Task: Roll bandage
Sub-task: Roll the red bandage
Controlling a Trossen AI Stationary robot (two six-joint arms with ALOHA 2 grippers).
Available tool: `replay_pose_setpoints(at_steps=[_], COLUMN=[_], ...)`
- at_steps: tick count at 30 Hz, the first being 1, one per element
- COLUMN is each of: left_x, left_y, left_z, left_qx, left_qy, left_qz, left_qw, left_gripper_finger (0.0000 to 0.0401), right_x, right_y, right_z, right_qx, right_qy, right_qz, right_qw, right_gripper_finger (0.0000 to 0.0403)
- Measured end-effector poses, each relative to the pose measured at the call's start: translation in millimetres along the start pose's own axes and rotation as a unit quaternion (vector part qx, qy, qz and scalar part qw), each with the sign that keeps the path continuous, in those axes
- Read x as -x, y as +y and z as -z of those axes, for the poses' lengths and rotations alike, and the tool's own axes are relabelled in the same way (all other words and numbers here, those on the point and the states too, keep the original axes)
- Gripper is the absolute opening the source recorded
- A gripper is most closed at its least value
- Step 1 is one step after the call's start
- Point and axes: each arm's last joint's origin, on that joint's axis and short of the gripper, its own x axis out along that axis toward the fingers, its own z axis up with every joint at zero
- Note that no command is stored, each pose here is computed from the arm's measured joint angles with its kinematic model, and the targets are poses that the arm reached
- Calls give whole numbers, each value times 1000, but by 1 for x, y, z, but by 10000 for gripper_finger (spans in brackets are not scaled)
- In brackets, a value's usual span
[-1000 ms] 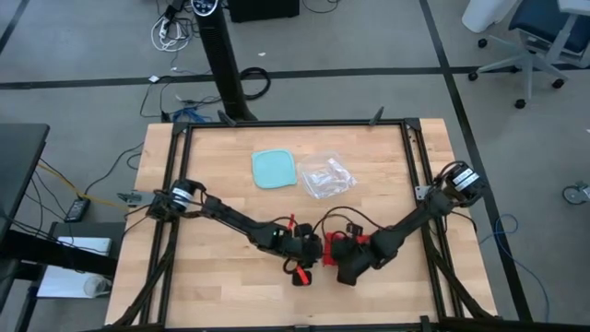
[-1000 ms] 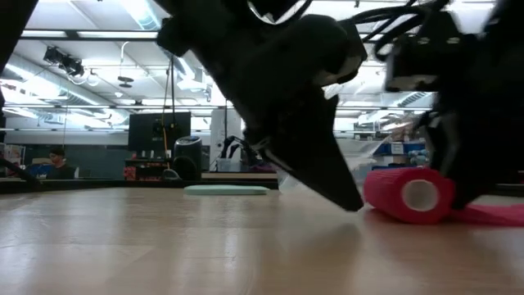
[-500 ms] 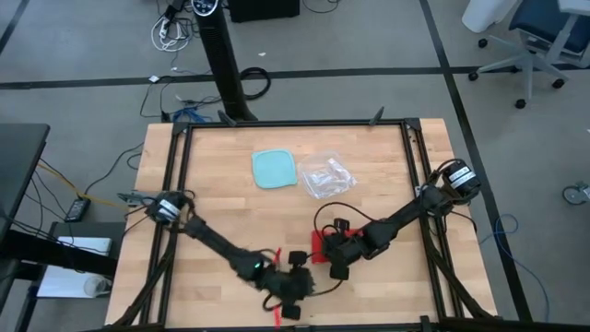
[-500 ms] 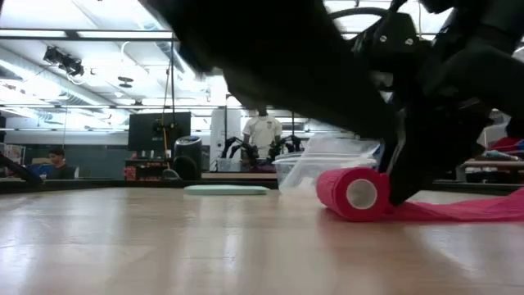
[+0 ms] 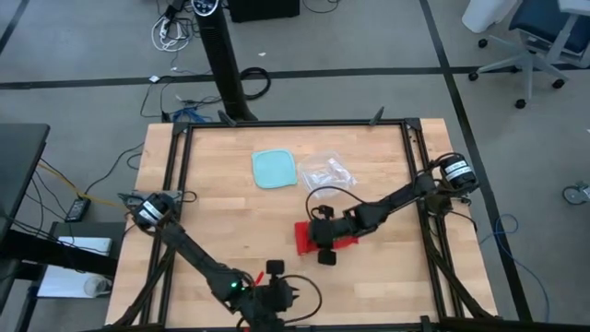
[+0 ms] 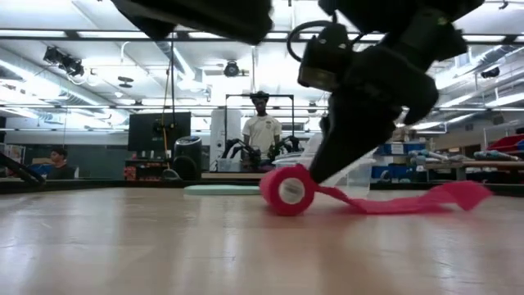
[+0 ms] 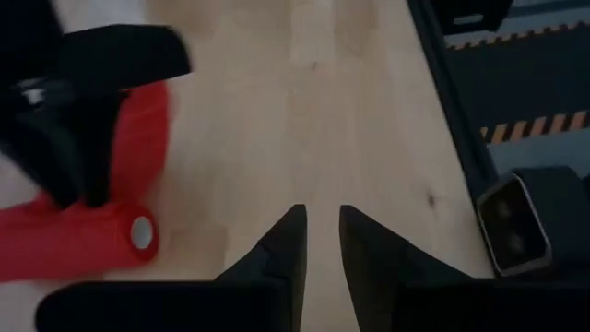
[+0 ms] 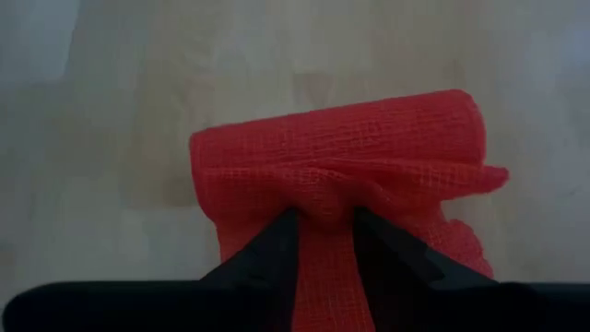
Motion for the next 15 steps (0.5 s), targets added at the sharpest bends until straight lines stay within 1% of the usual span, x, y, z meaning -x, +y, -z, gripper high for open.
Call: replay_pose_setpoints(at_steps=[5,8,13,15], left_x=[3,2,2,1], left_y=[-4,-4,-5,-3], left_z=[2,2,-1,0], left_qx=[-46,-65,-63,-59], left_qy=[-2,-6,-15,-9], left_qz=[3,5,21,16], left_qw=[999,998,998,998], left_gripper_finger=[72,72,72,72], right_x=[-2,-3,4,9], right_y=[-15,-22,-20,-17], right_z=[-9,-11,-7,-3], right_qx=[4,3,-7,-11], right_qy=[-17,-17,17,33], right_qz=[-21,-21,-26,-12], right_qw=[1000,1000,999,999], right_gripper_finger=[105,105,105,105])
